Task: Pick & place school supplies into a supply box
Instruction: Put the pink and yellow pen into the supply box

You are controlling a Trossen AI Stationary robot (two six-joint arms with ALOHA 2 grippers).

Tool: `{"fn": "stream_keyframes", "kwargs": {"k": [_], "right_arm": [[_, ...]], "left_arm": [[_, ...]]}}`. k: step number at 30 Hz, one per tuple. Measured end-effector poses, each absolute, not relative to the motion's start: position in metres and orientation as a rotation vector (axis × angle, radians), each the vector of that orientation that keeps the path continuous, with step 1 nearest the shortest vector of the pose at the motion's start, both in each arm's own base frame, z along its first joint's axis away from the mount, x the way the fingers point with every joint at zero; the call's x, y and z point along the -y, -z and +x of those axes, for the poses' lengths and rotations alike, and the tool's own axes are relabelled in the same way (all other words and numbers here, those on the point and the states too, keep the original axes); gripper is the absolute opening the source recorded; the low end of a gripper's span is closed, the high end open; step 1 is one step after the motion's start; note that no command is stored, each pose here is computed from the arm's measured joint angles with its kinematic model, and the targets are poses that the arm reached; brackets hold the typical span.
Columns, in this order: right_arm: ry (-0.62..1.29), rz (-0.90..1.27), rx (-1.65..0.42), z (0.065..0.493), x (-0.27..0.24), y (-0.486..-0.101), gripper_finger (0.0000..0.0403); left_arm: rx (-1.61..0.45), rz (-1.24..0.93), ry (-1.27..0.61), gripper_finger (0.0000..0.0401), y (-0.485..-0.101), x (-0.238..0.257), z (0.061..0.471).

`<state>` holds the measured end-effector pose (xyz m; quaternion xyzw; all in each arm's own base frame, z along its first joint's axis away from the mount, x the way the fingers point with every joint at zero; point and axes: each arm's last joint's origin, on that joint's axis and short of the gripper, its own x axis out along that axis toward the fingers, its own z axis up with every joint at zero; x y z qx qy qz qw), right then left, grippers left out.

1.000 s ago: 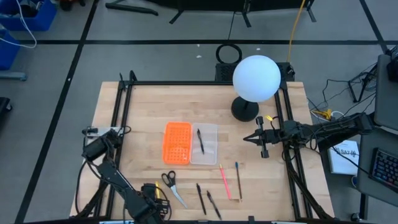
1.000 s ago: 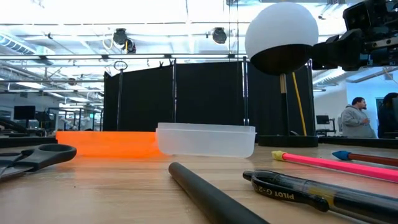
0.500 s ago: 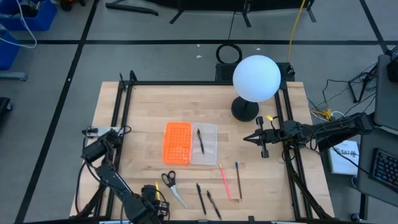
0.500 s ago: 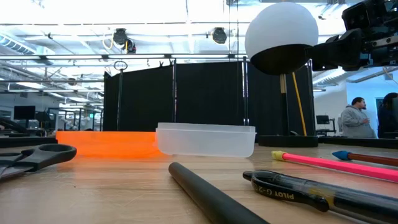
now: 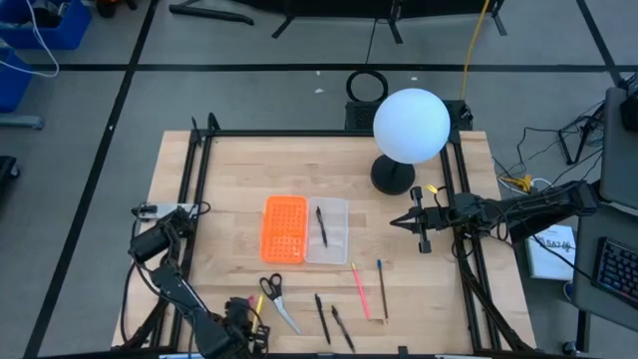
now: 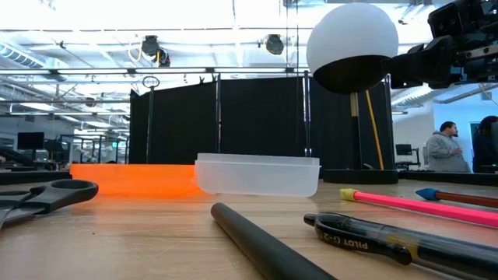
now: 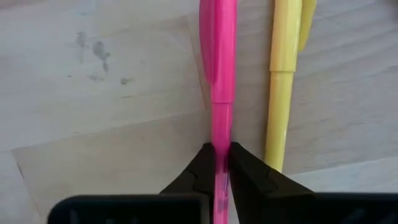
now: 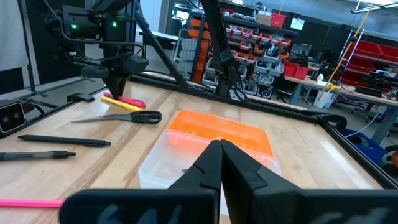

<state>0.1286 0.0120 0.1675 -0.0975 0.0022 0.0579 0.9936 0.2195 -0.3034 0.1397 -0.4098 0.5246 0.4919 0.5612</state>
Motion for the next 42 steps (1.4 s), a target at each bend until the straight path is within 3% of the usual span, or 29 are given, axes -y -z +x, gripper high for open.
{"fn": "stream_keyframes", "kwargs": {"k": [13, 22, 28, 37, 42], "right_arm": [[-0.116, -0.195, -0.005, 0.129, -0.012, -0.167, 0.0], [-0.116, -0.195, -0.005, 0.129, -0.012, -0.167, 0.0], [-0.116, -0.195, -0.005, 0.129, -0.012, -0.167, 0.0], [-0.117, -0.197, -0.012, 0.129, -0.012, -0.167, 0.0], [-0.118, -0.198, -0.028, 0.129, -0.012, -0.165, 0.0]], "left_arm": [[-1.206, -0.867, -1.262, 0.002, -0.149, 0.296, 0.218], [-1.051, -0.789, -1.241, 0.0005, -0.208, 0.289, 0.241], [-1.034, -0.714, -1.112, 0.0001, -0.239, 0.265, 0.28], [-1.205, -0.605, -1.022, 0.0003, -0.241, 0.245, 0.299], [-1.37, -0.428, -0.91, 0.0042, -0.235, 0.248, 0.29]]}}
